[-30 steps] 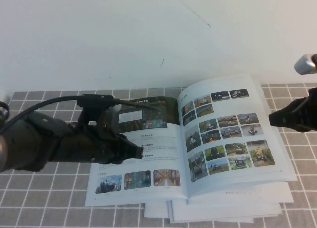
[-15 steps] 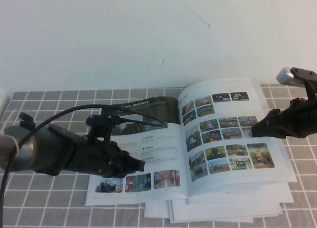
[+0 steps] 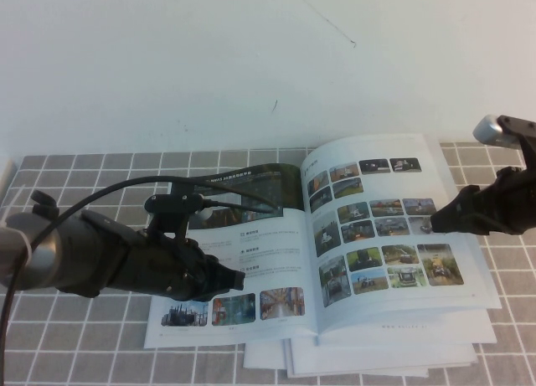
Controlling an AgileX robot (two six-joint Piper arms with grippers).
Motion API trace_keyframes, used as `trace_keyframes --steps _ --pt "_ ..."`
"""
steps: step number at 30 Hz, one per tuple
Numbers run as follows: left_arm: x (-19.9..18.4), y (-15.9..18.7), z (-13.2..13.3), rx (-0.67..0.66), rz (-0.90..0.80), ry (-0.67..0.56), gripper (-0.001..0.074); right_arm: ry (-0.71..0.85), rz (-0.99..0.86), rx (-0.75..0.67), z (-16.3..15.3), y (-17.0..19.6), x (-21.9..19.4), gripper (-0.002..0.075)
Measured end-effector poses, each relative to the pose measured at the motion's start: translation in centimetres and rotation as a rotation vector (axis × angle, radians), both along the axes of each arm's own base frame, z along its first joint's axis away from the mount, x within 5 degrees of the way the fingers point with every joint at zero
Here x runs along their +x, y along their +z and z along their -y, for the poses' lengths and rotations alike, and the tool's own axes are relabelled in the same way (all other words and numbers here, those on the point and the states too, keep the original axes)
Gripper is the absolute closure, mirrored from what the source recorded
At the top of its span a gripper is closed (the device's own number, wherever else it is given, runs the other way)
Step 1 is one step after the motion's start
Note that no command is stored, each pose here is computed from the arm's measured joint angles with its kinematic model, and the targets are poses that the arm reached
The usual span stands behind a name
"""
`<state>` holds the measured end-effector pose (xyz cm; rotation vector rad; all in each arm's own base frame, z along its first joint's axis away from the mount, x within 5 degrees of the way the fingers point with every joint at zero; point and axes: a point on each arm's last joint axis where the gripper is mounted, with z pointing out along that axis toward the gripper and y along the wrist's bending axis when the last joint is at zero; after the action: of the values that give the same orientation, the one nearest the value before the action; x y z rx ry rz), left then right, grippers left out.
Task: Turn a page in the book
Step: Open the closed book
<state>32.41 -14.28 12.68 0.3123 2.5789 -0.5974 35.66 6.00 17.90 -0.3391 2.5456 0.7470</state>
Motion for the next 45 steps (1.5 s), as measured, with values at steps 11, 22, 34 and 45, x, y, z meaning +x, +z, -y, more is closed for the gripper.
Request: trace_keyframes --steps 11,22,34,45 --pt "0.0 0.0 0.0 0.000 0.000 0.000 0.0739 0.007 -0.065 0.003 0.1 -2.0 0.2 0.0330" --pt "0.0 0.0 0.0 0.000 0.000 0.000 0.0739 0.012 -0.082 -0.009 0.3 -2.6 0.2 0.0330" --pt "0.0 0.0 0.0 0.000 0.000 0.000 0.0739 0.004 -0.079 -0.021 1.1 -2.7 0.2 0.0330" --pt "0.1 0.0 0.0 -0.011 -0.002 0.015 0.0739 0.023 -0.079 0.102 0.7 -2.0 0.2 0.0330"
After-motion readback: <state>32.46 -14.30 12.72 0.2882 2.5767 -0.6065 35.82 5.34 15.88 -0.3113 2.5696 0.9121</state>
